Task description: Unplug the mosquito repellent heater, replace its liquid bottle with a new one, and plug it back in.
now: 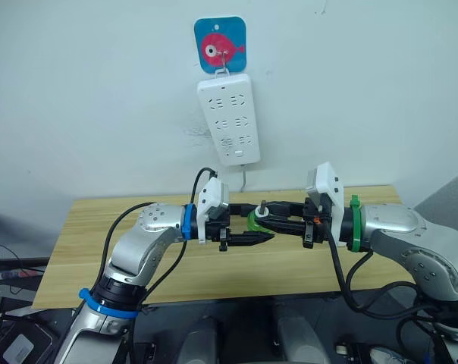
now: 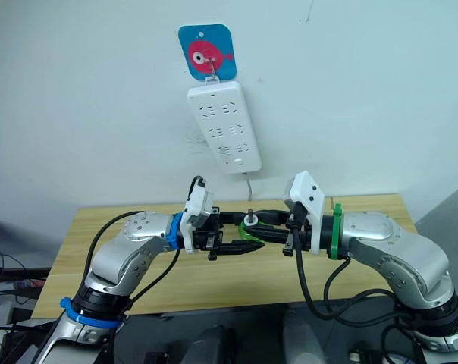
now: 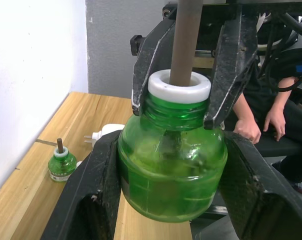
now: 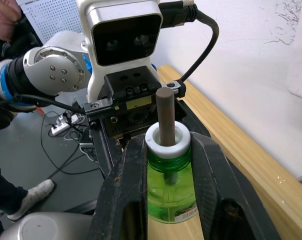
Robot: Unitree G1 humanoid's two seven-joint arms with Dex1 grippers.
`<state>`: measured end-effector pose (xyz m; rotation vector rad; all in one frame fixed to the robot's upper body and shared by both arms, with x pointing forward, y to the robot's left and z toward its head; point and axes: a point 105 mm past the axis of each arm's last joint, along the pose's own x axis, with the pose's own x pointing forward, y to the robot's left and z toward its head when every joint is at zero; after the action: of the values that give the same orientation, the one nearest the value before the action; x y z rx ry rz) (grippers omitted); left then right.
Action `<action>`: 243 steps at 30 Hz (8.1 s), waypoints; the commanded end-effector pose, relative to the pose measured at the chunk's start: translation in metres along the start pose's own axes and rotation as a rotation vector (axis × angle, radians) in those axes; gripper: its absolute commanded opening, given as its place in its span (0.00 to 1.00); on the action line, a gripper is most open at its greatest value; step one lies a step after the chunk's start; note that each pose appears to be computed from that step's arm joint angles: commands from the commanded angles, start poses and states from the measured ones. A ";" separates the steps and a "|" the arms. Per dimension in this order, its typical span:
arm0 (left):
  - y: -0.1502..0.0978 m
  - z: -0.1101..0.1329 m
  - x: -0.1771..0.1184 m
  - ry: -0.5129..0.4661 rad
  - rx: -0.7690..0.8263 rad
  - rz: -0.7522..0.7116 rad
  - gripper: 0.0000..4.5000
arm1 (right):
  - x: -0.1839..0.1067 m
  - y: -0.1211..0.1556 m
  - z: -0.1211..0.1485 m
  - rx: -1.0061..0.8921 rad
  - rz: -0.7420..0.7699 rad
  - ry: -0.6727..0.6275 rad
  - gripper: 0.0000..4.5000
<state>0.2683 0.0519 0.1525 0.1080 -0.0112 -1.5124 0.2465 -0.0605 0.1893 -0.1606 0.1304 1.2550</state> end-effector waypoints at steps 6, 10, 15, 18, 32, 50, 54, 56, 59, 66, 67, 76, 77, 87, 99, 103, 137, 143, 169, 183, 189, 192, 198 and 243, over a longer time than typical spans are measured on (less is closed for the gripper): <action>-0.007 0.011 0.000 -0.060 -0.035 -0.050 0.60 | -0.006 0.001 0.004 -0.035 -0.005 -0.019 0.18; -0.001 0.006 -0.003 -0.041 -0.035 -0.004 0.88 | -0.013 -0.005 0.007 -0.006 -0.049 -0.050 0.18; 0.004 -0.006 -0.017 -0.035 -0.161 0.067 1.00 | -0.038 -0.031 0.016 0.158 -0.208 -0.189 0.18; 0.009 -0.006 -0.020 -0.069 -0.249 0.155 1.00 | -0.060 -0.049 0.018 0.308 -0.320 -0.303 0.18; 0.010 0.044 0.013 -0.366 -0.717 0.083 1.00 | -0.075 -0.051 0.032 0.825 -0.351 -0.734 0.18; 0.027 0.077 0.036 -0.523 -0.834 0.083 1.00 | -0.060 -0.039 0.041 0.949 -0.291 -0.753 0.18; 0.031 0.076 0.040 -0.533 -0.841 0.104 1.00 | -0.057 -0.038 0.041 0.947 -0.287 -0.743 0.18; 0.031 0.077 0.041 -0.537 -0.842 0.104 1.00 | -0.056 -0.037 0.041 0.945 -0.286 -0.740 0.18; 0.031 0.078 0.043 -0.542 -0.844 0.100 1.00 | -0.055 -0.037 0.041 0.940 -0.283 -0.735 0.18; 0.028 0.080 0.045 -0.548 -0.873 0.056 1.00 | -0.053 -0.035 0.043 0.930 -0.266 -0.728 0.18; 0.027 0.079 0.045 -0.549 -0.878 0.053 1.00 | -0.053 -0.035 0.043 0.930 -0.263 -0.728 0.18; 0.025 0.076 0.045 -0.557 -0.922 0.033 0.52 | -0.051 -0.029 0.048 0.934 -0.229 -0.739 0.18; 0.025 0.076 0.045 -0.559 -0.923 0.039 0.52 | -0.051 -0.029 0.048 0.935 -0.228 -0.741 0.18; 0.026 0.075 0.041 -0.569 -0.921 0.051 0.52 | -0.051 -0.026 0.047 0.948 -0.203 -0.750 0.18; 0.030 0.070 0.031 -0.593 -0.928 0.109 0.52 | -0.085 -0.054 0.014 0.953 -0.467 -0.751 0.86; 0.035 0.060 0.024 -0.551 -0.903 0.178 0.52 | -0.113 -0.065 -0.018 0.746 -0.736 -0.472 1.00; -0.009 -0.006 -0.005 -0.193 -0.562 0.250 0.52 | -0.123 -0.148 -0.157 0.559 -0.889 0.807 1.00; -0.010 -0.007 -0.004 -0.195 -0.562 0.252 0.52 | -0.120 -0.151 -0.165 0.574 -0.896 0.819 1.00; -0.002 0.011 -0.025 -0.221 -0.620 0.121 0.52 | -0.132 -0.079 -0.038 0.446 -0.489 0.343 0.66; 0.010 0.070 -0.041 -0.225 -0.658 -0.117 0.52 | -0.086 -0.003 0.035 0.368 -0.029 -0.142 0.66; 0.003 0.071 -0.038 -0.188 -0.649 -0.153 0.52 | -0.071 -0.003 0.037 0.371 -0.036 -0.141 0.66; 0.001 0.070 -0.037 -0.178 -0.646 -0.158 0.52 | -0.067 -0.004 0.041 0.375 -0.037 -0.151 0.66; -0.001 0.068 -0.035 -0.169 -0.640 -0.158 0.52 | -0.063 -0.002 0.044 0.387 -0.018 -0.152 0.66; -0.011 0.070 -0.027 -0.162 -0.652 -0.240 0.52 | -0.063 0.012 0.043 0.453 0.050 -0.116 0.66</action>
<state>0.2598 0.0786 0.2127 -0.5783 0.4065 -1.6199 0.2199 -0.1104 0.2328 0.3365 0.3632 1.2297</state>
